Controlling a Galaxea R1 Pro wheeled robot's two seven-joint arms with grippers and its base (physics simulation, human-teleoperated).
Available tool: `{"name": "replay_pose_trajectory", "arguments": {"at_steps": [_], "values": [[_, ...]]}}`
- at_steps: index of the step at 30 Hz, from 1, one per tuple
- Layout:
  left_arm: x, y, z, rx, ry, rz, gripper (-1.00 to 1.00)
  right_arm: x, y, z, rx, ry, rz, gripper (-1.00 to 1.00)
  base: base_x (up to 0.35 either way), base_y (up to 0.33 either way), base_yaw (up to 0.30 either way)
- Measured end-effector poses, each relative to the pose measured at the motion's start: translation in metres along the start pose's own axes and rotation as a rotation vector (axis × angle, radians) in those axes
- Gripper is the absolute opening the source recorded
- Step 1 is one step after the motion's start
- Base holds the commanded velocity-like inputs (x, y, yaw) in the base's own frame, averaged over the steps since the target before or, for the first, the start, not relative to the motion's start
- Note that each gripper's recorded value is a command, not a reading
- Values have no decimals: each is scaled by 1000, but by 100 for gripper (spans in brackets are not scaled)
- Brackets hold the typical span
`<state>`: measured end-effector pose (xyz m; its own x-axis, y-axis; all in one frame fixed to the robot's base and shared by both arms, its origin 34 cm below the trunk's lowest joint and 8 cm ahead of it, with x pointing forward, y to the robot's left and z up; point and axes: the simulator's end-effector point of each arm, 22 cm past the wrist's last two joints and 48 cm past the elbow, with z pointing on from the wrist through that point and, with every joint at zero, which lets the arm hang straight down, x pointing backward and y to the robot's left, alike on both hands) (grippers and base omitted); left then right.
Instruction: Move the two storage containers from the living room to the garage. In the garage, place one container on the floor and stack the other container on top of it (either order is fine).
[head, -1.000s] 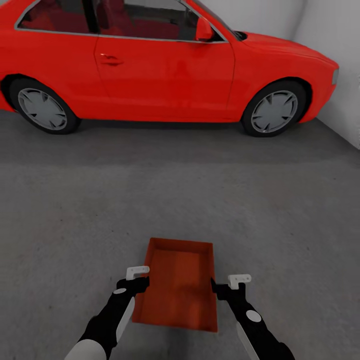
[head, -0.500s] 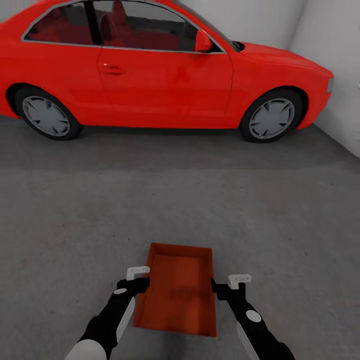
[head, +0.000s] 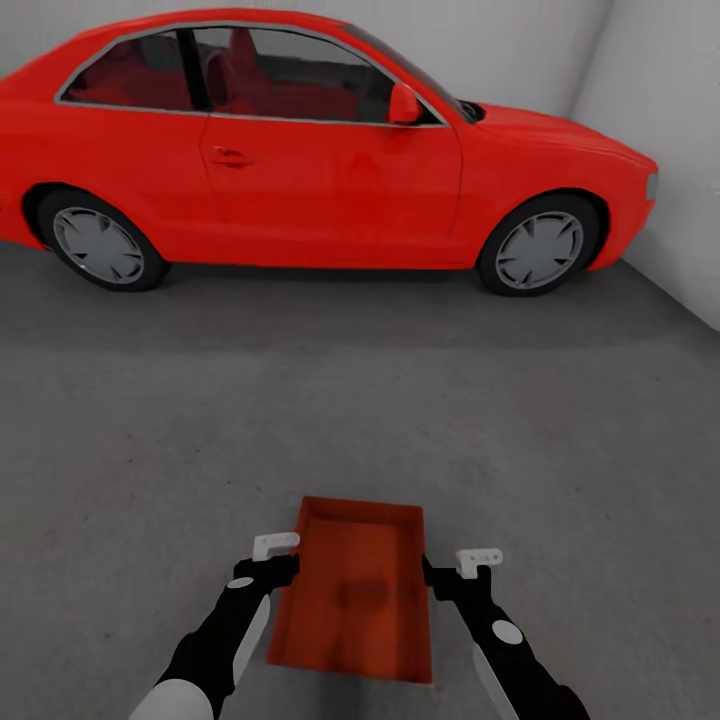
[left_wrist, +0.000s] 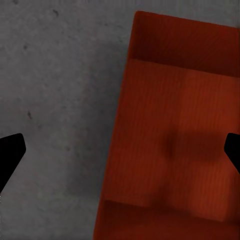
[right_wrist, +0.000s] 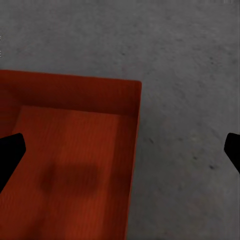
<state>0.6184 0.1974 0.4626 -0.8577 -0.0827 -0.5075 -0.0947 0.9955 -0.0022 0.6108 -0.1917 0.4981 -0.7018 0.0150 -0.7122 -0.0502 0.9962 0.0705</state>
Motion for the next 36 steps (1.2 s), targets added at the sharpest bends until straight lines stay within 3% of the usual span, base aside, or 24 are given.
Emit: {"name": "replay_pose_trajectory", "arguments": {"at_steps": [36], "values": [[-63, -2, -68, 4, -55, -2, 100, -77, 5, -50, 0, -54, -5, 100, 0, 0, 0]]}}
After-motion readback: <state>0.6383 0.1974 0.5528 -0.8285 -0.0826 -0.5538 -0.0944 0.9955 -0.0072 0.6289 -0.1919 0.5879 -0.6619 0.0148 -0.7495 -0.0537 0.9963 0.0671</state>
